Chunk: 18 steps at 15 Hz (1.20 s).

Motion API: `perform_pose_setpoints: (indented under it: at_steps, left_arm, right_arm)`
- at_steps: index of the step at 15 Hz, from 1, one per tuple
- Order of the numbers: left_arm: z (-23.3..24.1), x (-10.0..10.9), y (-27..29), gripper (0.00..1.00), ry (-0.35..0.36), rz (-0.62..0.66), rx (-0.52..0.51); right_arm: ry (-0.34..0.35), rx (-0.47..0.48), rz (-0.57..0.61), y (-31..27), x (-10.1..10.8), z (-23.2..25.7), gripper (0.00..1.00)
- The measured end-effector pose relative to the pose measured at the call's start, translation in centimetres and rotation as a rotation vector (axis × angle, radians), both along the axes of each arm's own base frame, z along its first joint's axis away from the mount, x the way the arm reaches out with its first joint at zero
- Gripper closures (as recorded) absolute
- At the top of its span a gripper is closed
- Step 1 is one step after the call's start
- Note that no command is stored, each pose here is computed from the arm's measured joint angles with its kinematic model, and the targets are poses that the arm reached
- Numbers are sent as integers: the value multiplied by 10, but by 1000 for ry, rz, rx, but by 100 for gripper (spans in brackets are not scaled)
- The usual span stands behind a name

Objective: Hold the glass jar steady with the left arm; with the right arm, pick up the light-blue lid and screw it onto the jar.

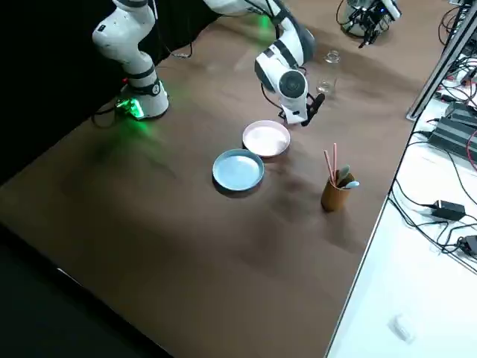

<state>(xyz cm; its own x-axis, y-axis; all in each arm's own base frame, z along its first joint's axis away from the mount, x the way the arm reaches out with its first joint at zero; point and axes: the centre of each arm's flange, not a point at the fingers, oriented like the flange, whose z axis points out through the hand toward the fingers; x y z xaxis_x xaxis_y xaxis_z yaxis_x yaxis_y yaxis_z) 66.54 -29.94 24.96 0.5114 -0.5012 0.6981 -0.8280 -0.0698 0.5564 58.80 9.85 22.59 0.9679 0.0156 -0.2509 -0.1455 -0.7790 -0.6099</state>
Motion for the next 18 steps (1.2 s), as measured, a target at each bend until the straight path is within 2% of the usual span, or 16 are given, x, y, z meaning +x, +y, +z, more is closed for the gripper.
perform_pose_setpoints:
  at_steps: [4,7,12,15,18]
  left_arm:
    - [-67,-10,-5,0,-272,-93,-217]
    - [-111,-21,-12,0,-462,-131,-330]
    - [-169,-47,-32,0,-632,-118,-450]
    - [-183,-51,-32,0,-681,-96,-474]
    - [-190,-54,-32,0,-689,-80,-484]
  right_arm:
    - [27,1,-3,1,-3,-20,0]
    - [43,20,-13,9,-6,-32,0]
    - [59,21,-16,15,-8,-45,0]
    - [64,34,-31,17,-9,-47,0]
    - [68,37,-29,21,-10,-49,0]
